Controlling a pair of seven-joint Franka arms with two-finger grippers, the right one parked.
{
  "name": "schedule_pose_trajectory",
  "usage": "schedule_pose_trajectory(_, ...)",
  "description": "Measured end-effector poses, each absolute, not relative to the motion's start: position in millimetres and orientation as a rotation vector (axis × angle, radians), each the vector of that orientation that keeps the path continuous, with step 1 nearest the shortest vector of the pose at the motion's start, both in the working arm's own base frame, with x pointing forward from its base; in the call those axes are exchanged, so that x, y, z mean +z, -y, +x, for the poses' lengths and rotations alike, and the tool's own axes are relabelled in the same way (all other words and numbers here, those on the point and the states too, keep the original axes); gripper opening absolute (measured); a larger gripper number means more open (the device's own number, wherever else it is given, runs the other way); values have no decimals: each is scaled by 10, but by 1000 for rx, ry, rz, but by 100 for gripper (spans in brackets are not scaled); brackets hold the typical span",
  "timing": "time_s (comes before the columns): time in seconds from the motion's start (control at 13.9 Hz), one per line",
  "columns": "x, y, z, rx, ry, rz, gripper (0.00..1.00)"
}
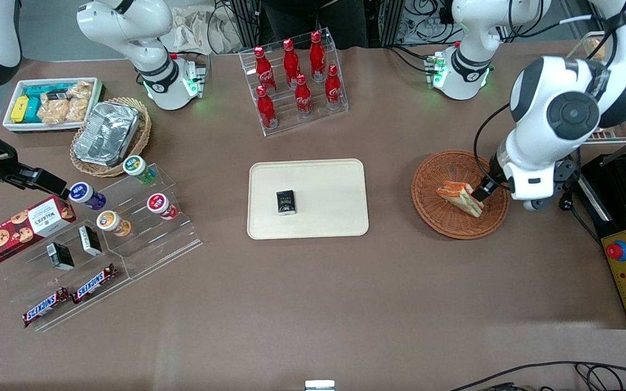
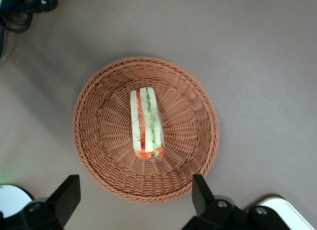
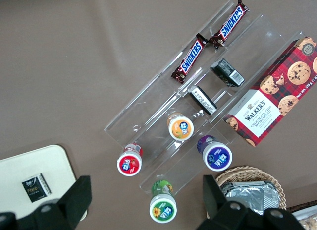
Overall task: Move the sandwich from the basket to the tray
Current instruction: 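Lower the open left gripper over the wrapped sandwich in the basket, then close the left gripper on the wrapped sandwich's edge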
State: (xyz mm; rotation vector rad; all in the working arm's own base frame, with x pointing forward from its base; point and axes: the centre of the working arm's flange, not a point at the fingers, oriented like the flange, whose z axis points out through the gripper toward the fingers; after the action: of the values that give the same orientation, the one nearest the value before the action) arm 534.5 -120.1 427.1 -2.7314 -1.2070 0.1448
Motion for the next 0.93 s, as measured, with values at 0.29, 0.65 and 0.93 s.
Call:
schedule_pose_trajectory(0.29, 3916, 1195, 5372, 149, 1239, -2724, 100)
schedule_pose_trajectory(0.65, 3510, 1061, 5274, 125, 1288, -2727, 100)
schedule_pose_trajectory(0.93, 3158, 1011, 5111, 116, 1309, -2731, 100)
